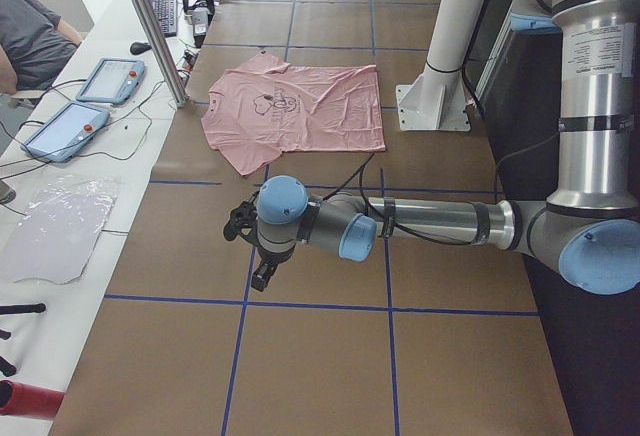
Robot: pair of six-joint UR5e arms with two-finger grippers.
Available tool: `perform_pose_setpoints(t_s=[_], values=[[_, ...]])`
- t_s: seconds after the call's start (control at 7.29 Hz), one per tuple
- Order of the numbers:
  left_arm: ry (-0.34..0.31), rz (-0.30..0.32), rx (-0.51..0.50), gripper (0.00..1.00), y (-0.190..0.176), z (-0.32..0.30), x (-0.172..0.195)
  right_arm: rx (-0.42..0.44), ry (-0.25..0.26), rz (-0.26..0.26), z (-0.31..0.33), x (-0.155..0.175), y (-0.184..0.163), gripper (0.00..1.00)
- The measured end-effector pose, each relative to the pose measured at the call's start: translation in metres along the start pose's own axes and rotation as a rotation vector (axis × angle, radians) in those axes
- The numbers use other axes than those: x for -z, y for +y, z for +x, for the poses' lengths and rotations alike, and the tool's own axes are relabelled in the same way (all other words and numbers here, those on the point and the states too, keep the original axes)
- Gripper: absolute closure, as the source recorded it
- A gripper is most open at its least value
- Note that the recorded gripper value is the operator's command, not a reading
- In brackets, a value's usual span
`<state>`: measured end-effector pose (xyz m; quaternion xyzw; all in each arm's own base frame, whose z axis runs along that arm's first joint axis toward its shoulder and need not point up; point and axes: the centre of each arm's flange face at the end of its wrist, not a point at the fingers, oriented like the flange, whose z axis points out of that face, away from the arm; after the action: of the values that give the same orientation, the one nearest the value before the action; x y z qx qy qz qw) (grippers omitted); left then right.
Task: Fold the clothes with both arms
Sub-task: 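Raise both arms from rest toward the pink T-shirt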
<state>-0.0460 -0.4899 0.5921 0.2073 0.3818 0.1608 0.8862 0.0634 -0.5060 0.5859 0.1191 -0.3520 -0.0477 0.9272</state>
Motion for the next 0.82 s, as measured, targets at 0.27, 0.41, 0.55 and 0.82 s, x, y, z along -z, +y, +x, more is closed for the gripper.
perform_pose_setpoints(t_s=[0.27,0.41,0.55,0.82], values=[[-0.019,0.159,-0.167,0.00,-0.087,0.005,0.013,0.060,-0.018,0.074,-0.010,0.004,-0.038,0.00],[-0.013,0.213,-0.201,0.00,-0.126,0.007,0.011,0.082,-0.043,0.091,-0.024,0.006,-0.056,0.00],[0.017,0.246,-0.177,0.00,-0.160,0.023,0.002,0.105,-0.069,0.104,-0.047,0.009,-0.078,0.00],[0.114,0.296,-0.170,0.00,-0.191,0.087,-0.033,0.067,-0.113,0.106,-0.124,0.002,-0.133,0.00]])
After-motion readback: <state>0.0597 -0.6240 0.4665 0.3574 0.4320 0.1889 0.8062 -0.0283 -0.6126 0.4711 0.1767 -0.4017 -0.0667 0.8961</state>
